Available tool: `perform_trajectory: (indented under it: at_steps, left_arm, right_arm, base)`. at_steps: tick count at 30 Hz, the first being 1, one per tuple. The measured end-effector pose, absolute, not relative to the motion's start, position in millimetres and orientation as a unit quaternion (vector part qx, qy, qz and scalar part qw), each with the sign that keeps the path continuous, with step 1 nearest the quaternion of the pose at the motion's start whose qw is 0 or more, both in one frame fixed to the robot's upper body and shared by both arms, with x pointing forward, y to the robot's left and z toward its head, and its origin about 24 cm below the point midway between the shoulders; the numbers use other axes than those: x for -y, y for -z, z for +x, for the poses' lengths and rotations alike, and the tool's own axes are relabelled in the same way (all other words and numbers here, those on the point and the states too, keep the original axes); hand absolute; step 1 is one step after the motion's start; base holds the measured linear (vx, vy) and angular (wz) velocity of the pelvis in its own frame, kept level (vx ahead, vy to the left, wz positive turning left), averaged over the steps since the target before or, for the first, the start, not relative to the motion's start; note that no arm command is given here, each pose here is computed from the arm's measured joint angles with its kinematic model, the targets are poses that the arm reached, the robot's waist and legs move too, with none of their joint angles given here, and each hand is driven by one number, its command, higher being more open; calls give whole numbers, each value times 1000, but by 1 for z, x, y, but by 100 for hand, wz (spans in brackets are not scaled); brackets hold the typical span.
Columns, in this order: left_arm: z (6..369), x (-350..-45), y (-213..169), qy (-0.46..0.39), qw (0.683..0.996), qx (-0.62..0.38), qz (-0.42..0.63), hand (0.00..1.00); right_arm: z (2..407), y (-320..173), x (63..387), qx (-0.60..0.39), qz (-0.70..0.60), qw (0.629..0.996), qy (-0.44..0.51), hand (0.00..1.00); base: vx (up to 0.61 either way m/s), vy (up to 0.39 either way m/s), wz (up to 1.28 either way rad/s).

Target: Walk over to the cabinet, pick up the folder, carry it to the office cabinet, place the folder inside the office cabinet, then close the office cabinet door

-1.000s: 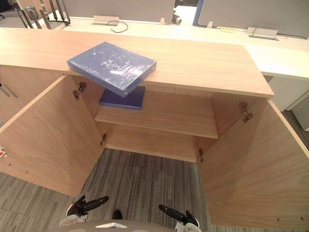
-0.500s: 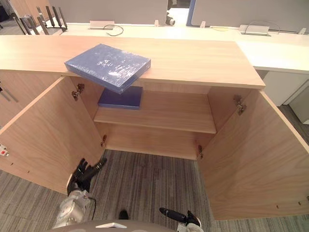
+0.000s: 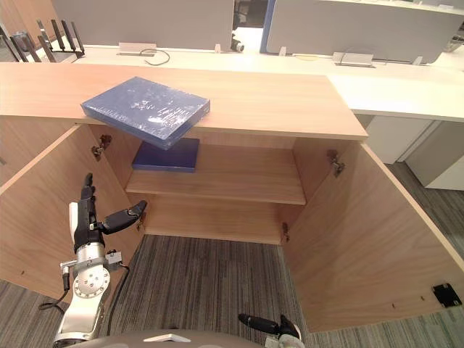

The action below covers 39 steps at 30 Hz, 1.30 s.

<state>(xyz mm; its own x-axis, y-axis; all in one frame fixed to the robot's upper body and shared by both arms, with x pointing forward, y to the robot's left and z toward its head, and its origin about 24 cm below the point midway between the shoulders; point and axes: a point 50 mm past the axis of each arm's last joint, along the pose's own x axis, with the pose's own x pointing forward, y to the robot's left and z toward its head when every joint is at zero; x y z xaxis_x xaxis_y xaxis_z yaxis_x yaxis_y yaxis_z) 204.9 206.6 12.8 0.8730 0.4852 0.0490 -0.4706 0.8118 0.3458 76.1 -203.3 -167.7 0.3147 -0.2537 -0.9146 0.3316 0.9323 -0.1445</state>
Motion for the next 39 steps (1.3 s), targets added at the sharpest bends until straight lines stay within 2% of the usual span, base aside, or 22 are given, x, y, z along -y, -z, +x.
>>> perform_trajectory:
  at_steps: [5, 13, 19, 29, 39]
  left_arm:
    - [219, -212, -30, -275, 898, 21, 342, 100]
    - [240, -214, -71, -277, 832, 119, 465, 100]
    - [265, -238, -86, -267, 777, 132, 555, 100]
    - [297, -264, -103, -236, 728, 122, 633, 100]
    - [313, -273, -122, -240, 708, 128, 651, 100]
  right_arm:
    - [77, 167, 205, -558, 8, 812, 172, 100]
    - [73, 168, 207, -562, 6, 808, 174, 100]
    - [71, 168, 207, -568, -3, 806, 169, 100]
    - [72, 168, 208, -561, 3, 811, 165, 100]
    - [54, 170, 212, -579, 2, 797, 173, 100]
  base:
    - [-170, -41, -5]
    - [-11, -20, 2]
    - [91, -28, -2]
    - [-10, -31, -4]
    - [-32, 2, -4]
